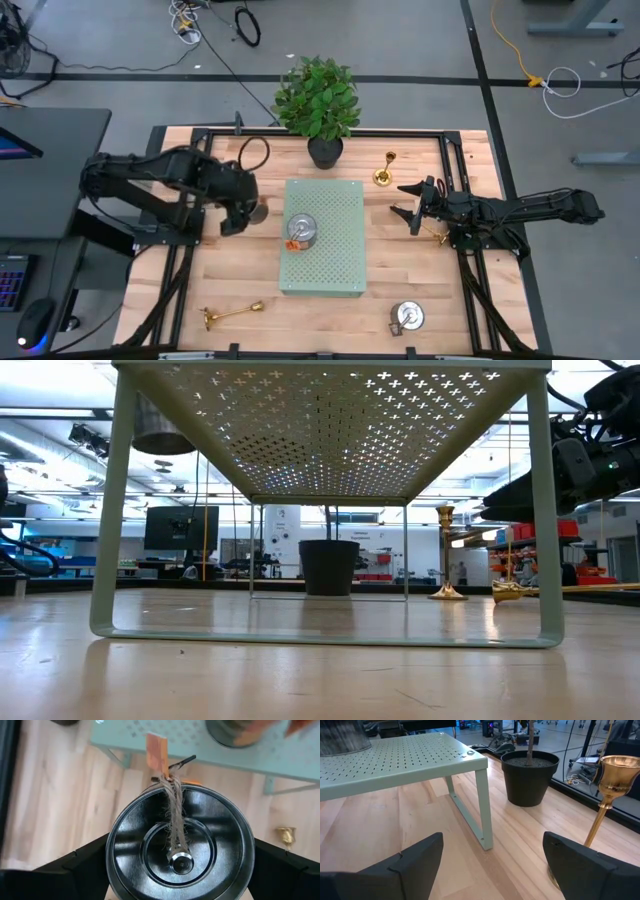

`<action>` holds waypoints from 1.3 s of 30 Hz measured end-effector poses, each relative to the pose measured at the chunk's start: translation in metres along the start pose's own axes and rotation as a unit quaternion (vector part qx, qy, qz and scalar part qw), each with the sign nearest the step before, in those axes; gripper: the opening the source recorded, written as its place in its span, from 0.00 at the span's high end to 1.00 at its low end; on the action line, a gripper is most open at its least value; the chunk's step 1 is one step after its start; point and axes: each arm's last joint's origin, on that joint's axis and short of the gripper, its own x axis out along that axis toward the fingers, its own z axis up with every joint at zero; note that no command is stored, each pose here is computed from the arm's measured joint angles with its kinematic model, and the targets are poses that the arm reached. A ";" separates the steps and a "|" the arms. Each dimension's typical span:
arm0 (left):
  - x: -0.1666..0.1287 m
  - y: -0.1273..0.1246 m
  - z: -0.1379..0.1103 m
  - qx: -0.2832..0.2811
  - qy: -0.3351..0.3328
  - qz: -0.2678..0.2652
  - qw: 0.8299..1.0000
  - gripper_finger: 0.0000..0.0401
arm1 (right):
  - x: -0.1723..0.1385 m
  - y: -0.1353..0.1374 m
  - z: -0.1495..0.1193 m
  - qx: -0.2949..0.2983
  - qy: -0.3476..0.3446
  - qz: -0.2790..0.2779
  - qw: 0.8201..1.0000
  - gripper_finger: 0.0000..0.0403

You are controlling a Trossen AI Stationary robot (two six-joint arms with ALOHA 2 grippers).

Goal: Pick & Place candle stick holders
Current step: Align the orange scented candle with the other orange scented candle on the shelf

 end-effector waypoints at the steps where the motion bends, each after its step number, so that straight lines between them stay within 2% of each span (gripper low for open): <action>1: 0.000 0.003 0.001 0.002 -0.002 0.002 1.000 0.09 | 0.000 0.000 0.000 0.000 0.000 0.000 1.000 0.14; 11: 0.005 0.022 0.018 0.025 -0.053 0.003 0.998 0.09 | 0.000 0.000 0.000 0.000 0.000 0.000 1.000 0.14; 27: 0.024 0.036 0.048 0.073 -0.106 0.017 0.992 0.09 | 0.000 0.000 0.000 0.001 -0.001 0.000 1.000 0.14; 34: 0.031 0.040 0.060 0.076 -0.137 0.013 0.988 0.09 | 0.000 0.000 0.000 0.001 -0.001 0.001 1.000 0.14; 39: 0.036 0.041 0.066 0.057 -0.145 0.021 0.987 0.09 | 0.000 0.000 0.001 0.001 -0.003 0.000 1.000 0.14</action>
